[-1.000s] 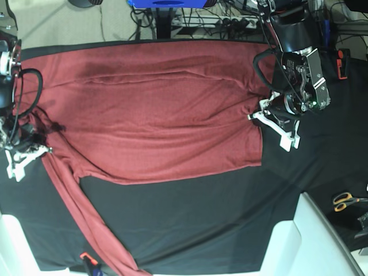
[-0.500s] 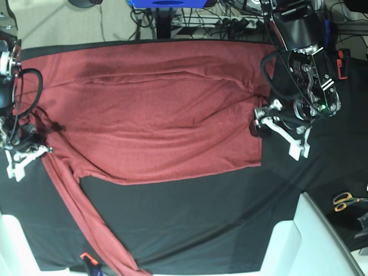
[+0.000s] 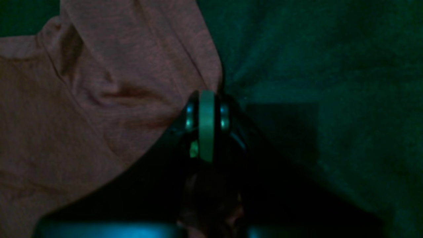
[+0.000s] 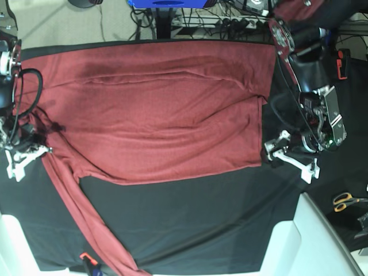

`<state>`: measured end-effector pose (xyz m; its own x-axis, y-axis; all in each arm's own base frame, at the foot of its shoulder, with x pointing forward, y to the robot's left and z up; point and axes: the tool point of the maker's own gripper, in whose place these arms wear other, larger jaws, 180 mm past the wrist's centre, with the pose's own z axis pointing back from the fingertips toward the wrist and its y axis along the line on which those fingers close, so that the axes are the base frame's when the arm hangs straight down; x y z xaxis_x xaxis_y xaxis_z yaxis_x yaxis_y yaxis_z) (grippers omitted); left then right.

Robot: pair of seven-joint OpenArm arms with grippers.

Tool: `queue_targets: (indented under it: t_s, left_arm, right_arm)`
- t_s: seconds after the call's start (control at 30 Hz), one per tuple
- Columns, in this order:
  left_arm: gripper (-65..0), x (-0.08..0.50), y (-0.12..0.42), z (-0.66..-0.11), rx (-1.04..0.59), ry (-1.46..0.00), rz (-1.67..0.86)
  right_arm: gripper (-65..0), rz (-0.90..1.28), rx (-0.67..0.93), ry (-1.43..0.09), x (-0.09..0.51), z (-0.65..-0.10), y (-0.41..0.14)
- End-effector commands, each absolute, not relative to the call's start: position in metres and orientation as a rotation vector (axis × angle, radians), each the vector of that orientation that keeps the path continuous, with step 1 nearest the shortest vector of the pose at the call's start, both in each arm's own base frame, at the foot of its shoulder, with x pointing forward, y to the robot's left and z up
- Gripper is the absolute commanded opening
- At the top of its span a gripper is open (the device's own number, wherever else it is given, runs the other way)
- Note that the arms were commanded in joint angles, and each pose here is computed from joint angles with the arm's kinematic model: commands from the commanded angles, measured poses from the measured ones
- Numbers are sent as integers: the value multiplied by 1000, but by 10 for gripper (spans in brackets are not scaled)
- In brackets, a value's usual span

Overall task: Fold the T-shirt properly
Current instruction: 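Hold the hem corner with the left gripper and tug it outward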

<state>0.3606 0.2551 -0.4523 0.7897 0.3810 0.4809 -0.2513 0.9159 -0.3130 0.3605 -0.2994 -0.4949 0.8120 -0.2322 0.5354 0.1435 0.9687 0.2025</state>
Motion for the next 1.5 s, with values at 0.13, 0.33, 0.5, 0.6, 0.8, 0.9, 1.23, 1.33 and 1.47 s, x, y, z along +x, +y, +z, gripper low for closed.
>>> queue_targets:
  t_s: [0.13, 0.33, 0.5, 0.6, 0.8, 0.9, 1.23, 1.33, 1.47]
  left_arm:
    - [-94, 386, 249, -457, -298, -586, 390]
    - [-94, 387, 240, -469, -322, -574, 415]
    - [-95, 390, 209, -472, -326, -545, 302]
    - [-95, 392, 199, -473, -340, -545, 294]
    - [-95, 400, 192, -467, -350, -556, 280]
    - [-97, 405, 189, -466, -351, -584, 283]
    - [-433, 401, 184, -482, -367, -571, 323]
    - [-617, 402, 186, -481, -362, -575, 319]
    - [-650, 407, 188, -477, -359, -579, 316]
  right_arm:
    - [-648, -199, 132, -604, 367, -485, -312]
    - [-648, -199, 130, -605, 367, -485, -313]
    - [-648, -199, 130, -606, 367, -484, -313]
    - [-648, -199, 130, -606, 367, -484, -313]
    - [-648, -199, 129, -606, 367, -484, -314]
    - [-648, -199, 129, -606, 367, -484, -314]
    - [-648, -198, 133, -606, 368, -485, -311]
    - [-648, -198, 134, -607, 368, -484, -311]
    - [-648, -201, 134, -621, 371, -482, -312]
